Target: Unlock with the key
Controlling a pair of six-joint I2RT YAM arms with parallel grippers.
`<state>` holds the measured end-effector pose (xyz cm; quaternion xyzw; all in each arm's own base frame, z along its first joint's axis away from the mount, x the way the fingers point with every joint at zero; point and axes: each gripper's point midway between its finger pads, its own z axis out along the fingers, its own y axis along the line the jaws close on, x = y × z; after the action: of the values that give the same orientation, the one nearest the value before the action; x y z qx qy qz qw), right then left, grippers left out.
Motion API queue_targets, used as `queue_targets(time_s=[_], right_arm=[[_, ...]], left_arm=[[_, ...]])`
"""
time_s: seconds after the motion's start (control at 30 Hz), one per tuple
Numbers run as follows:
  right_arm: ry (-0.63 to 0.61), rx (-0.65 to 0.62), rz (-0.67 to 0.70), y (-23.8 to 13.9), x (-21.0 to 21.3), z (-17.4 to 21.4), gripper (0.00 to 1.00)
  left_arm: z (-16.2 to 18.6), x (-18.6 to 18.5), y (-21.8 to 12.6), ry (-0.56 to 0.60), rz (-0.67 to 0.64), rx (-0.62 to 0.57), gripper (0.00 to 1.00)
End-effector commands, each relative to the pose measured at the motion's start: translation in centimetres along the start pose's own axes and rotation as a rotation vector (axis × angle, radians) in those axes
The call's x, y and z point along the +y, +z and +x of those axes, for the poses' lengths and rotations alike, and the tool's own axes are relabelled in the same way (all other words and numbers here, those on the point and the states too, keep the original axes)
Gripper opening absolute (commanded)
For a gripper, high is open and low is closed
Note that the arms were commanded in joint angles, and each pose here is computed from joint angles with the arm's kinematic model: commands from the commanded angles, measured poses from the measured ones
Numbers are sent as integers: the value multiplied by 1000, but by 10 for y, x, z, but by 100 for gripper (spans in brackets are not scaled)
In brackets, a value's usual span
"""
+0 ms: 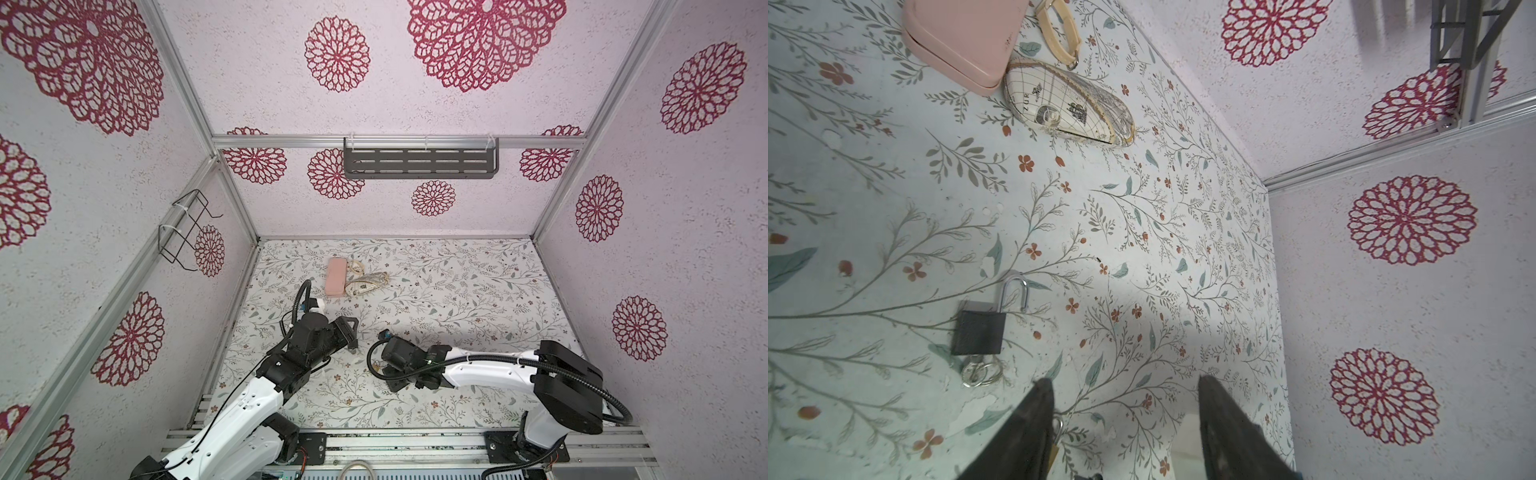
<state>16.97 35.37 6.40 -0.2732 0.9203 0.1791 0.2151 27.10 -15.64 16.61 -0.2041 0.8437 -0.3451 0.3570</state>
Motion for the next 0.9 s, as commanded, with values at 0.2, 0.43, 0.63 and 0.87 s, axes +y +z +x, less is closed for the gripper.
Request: queue_targets(time_s=[0.2, 0.43, 0.63, 0.87], right_arm=[[84, -206, -104, -43, -2, -45, 0], [135, -336, -172, -75, -11, -76, 0], [192, -399, -222, -91, -22, -92, 0], [227, -447, -256, -98, -26, -100, 0]], left_arm=[[7, -23, 13, -19, 115, 23, 57], [16, -48, 25, 44, 183, 65, 57], [25, -74, 31, 118, 265, 84, 55], [36, -90, 36, 150, 339, 93, 54]])
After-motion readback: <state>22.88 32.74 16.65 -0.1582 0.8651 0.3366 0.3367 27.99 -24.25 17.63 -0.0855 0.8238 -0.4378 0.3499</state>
